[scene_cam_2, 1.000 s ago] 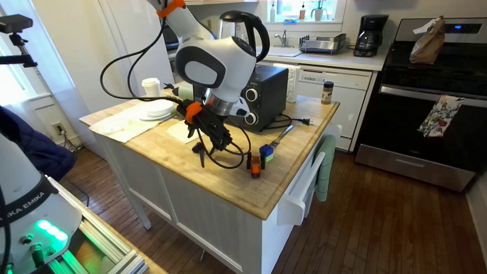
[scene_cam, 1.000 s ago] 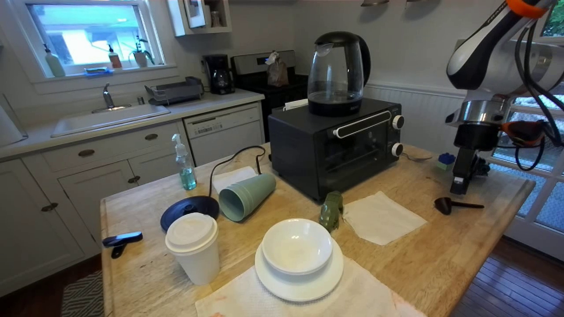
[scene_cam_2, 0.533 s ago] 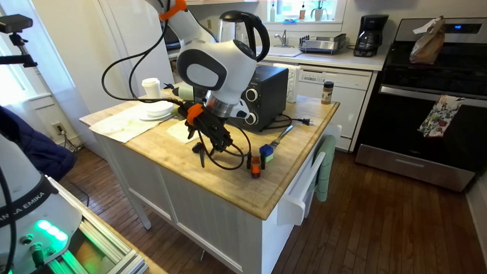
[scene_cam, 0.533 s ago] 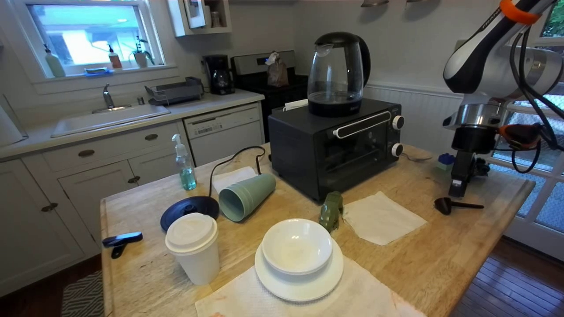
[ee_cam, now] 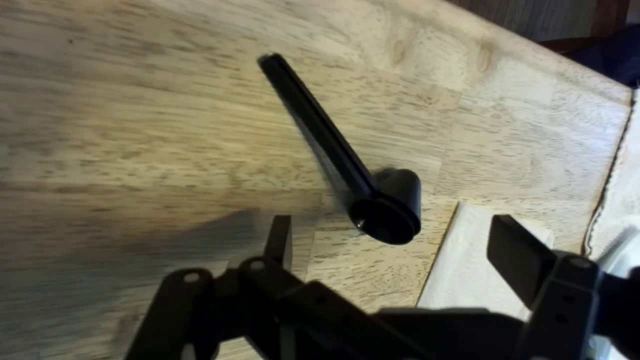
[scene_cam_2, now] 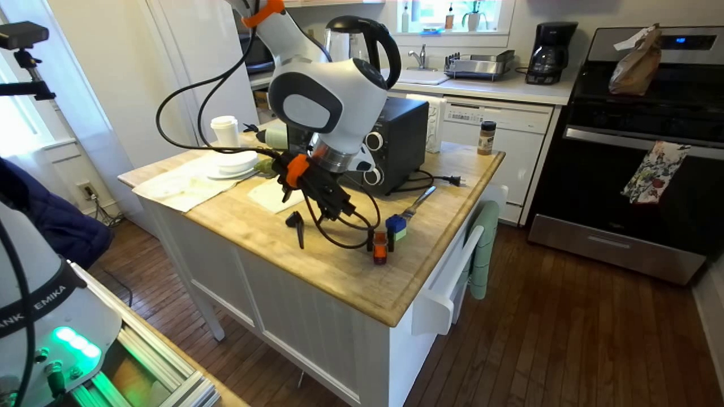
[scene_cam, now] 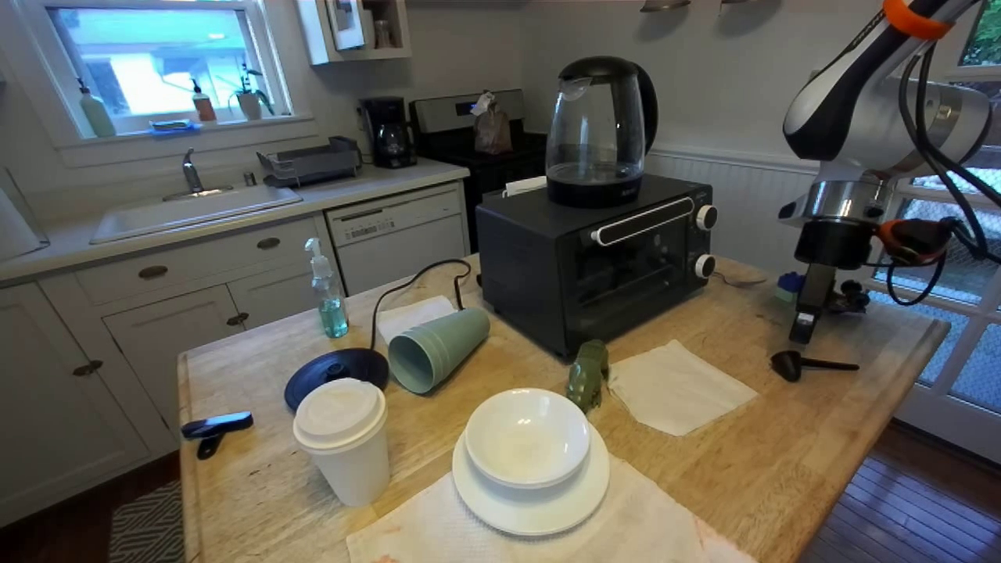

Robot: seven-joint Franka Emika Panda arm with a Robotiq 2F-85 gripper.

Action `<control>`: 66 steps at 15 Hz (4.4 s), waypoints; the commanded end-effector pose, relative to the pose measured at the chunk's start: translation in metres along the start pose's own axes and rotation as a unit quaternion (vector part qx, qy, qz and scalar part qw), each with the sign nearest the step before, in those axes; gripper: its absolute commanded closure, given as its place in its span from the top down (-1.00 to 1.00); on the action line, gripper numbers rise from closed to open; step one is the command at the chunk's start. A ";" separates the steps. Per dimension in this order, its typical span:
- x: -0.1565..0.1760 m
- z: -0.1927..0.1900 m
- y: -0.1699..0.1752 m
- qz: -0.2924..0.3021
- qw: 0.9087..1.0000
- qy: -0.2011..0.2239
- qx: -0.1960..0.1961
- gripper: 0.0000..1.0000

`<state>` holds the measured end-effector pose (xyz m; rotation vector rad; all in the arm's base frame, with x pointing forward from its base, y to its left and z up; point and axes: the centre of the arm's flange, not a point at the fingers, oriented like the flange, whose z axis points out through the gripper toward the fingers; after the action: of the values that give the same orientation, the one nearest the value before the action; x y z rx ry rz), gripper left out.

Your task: Remove the small black measuring cup from the big black measuring cup

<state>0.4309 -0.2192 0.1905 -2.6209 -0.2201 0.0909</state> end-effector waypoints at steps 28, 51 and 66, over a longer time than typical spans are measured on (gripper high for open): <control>0.024 0.012 0.017 -0.059 0.993 0.020 0.105 -0.43; 0.026 0.007 0.027 -0.053 0.993 0.027 0.097 -1.00; 0.024 0.005 0.022 -0.061 0.992 0.027 0.107 0.49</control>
<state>0.4545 -0.2343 0.1763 -2.4204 -0.3165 0.0217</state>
